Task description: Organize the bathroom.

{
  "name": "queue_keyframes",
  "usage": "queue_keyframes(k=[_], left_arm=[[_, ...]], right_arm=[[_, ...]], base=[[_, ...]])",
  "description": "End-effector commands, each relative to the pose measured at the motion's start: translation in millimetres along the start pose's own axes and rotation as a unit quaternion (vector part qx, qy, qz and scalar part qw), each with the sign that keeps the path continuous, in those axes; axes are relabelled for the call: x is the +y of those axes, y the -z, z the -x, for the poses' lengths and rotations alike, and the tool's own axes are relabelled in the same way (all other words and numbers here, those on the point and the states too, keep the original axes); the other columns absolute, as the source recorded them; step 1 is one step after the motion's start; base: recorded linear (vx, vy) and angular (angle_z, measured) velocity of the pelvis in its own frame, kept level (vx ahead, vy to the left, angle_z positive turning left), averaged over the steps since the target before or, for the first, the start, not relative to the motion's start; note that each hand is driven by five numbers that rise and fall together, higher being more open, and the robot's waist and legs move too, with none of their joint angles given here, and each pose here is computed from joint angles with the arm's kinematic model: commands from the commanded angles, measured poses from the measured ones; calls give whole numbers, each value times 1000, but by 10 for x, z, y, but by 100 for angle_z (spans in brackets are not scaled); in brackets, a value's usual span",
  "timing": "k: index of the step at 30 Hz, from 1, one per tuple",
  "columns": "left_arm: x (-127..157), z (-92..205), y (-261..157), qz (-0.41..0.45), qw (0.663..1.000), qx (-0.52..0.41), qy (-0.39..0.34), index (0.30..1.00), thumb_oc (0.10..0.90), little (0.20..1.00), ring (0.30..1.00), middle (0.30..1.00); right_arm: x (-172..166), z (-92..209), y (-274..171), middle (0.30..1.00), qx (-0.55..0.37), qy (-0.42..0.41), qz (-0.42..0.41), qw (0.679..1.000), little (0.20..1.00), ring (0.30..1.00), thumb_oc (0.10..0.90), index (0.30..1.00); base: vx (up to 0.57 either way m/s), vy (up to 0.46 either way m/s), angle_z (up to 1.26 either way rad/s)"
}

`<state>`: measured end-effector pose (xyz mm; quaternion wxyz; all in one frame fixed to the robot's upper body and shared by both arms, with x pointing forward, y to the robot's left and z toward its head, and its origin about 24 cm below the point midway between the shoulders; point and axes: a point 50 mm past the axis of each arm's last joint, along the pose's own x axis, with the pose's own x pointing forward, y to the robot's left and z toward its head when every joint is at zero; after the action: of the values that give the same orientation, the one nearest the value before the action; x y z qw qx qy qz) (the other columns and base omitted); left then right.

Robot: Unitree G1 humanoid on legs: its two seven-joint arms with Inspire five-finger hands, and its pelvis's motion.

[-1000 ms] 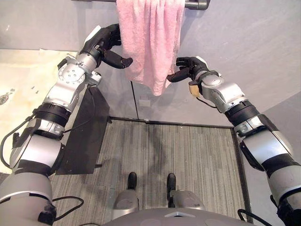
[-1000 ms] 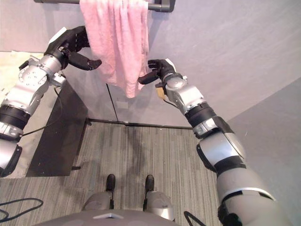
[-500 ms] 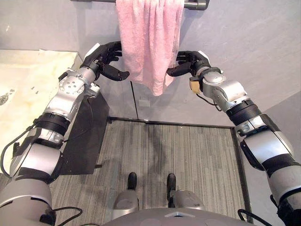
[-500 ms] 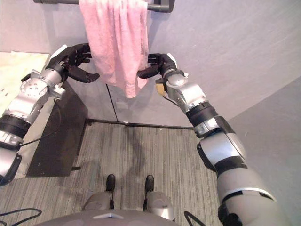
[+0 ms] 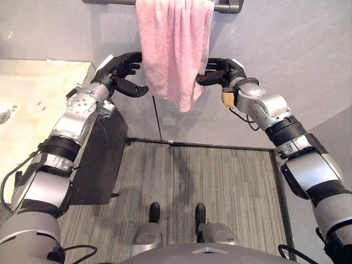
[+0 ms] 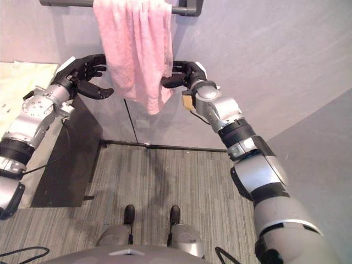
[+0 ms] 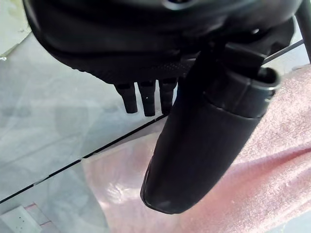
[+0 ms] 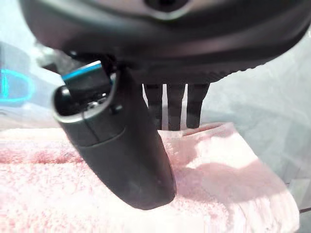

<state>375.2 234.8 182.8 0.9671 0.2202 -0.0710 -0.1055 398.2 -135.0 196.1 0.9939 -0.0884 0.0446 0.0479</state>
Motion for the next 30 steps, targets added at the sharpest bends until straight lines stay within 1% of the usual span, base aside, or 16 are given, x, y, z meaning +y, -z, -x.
queue_keyframes(k=[1, 10, 21, 26, 27, 28, 30], left_arm=[[92, -88, -399, 9, 995, -91, -29, 300, 400, 300, 300, 300], [39, -155, -457, 12, 995, -95, -27, 300, 400, 300, 300, 300], [85, -161, -451, 18, 995, -90, -43, 300, 400, 300, 300, 300], [139, -156, -431, 21, 994, -82, -70, 300, 400, 300, 300, 300], [181, -140, -398, 22, 993, -75, -92, 300, 400, 300, 300, 300], [181, -140, -398, 22, 993, -75, -92, 300, 400, 300, 300, 300], [261, -92, -316, 24, 990, -62, -126, 300, 400, 300, 300, 300]], right_arm=[[92, 80, -780, 300, -159, -23, -33, 986, 300, 300, 400, 300], [113, 56, -804, 300, -159, -24, -32, 986, 300, 300, 400, 300], [114, 37, -802, 300, -155, -23, -32, 987, 300, 300, 400, 300], [114, 31, -810, 300, -154, -16, -27, 988, 300, 300, 400, 300], [97, 28, -800, 300, -152, -10, -26, 988, 300, 300, 400, 300], [97, 28, -800, 300, -152, -10, -26, 988, 300, 300, 400, 300], [61, 20, -768, 300, -147, 2, -25, 989, 300, 300, 400, 300]], base=[[-38, -9, 0], [-14, -2, 0], [0, 0, 0], [0, 0, 0], [0, 0, 0], [0, 0, 0], [0, 0, 0]])
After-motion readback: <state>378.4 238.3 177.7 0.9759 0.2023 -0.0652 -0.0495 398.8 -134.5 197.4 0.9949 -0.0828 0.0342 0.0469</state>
